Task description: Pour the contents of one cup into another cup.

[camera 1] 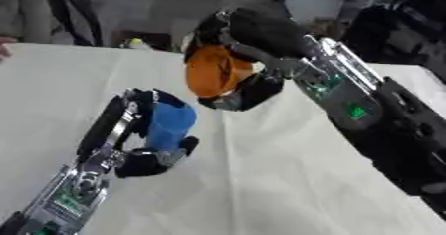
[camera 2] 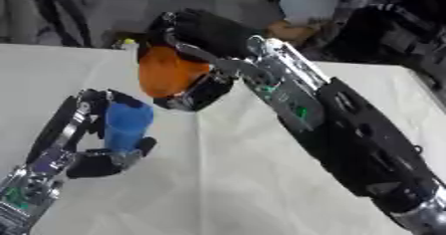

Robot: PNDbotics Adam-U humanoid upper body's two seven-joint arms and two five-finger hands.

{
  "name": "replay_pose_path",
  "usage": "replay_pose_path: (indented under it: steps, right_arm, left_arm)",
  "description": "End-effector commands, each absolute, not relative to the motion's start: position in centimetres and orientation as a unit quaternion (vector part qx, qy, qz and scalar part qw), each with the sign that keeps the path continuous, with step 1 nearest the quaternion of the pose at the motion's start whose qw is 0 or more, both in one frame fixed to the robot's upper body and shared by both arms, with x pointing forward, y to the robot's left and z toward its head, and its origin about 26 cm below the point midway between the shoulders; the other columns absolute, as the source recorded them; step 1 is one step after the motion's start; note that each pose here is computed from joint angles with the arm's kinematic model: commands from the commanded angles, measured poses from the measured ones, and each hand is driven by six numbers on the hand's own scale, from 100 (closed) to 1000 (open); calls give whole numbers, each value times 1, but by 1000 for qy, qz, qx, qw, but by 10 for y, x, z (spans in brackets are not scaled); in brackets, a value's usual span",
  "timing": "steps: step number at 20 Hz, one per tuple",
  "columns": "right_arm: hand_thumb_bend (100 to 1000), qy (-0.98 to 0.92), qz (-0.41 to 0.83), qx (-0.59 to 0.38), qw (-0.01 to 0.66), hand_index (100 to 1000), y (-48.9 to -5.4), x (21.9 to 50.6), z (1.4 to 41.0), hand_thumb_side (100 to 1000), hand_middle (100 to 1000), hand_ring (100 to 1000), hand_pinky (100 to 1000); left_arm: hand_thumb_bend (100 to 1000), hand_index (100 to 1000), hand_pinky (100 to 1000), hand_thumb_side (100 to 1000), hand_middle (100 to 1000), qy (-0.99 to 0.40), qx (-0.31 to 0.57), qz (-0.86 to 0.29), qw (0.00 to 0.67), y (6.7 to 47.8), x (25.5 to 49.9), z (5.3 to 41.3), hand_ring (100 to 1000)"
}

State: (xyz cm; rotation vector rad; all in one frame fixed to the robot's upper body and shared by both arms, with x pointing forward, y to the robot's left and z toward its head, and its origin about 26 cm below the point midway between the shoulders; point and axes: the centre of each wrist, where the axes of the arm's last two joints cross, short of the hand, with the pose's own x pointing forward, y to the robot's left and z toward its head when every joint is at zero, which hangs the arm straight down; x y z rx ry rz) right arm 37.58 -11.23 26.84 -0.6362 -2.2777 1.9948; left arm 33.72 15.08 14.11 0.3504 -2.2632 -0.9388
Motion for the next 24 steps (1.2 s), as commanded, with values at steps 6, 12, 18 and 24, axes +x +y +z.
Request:
replay_pose_path:
  steps: [6, 12, 18, 24]
  right_arm:
    - [332, -700, 676, -229, -37, 542, -97, 377, 280, 100, 216, 279, 190]
    - [334, -674, 695, -243, -62, 548, -88, 382, 277, 100, 245, 320, 218]
    - [335, -654, 703, -263, -94, 552, -84, 384, 276, 100, 265, 332, 245]
    - [337, -640, 703, -284, -123, 558, -81, 383, 278, 100, 287, 345, 271]
  left_arm:
    - [378, 661, 202, 100, 255, -872, 130, -353, 313, 142, 340, 138, 268]
    - [377, 661, 202, 100, 255, -872, 122, -358, 309, 136, 339, 137, 268]
    - [374, 662, 203, 100, 255, -873, 118, -362, 306, 133, 339, 137, 268]
    - [373, 662, 202, 100, 255, -873, 117, -361, 307, 133, 339, 136, 267]
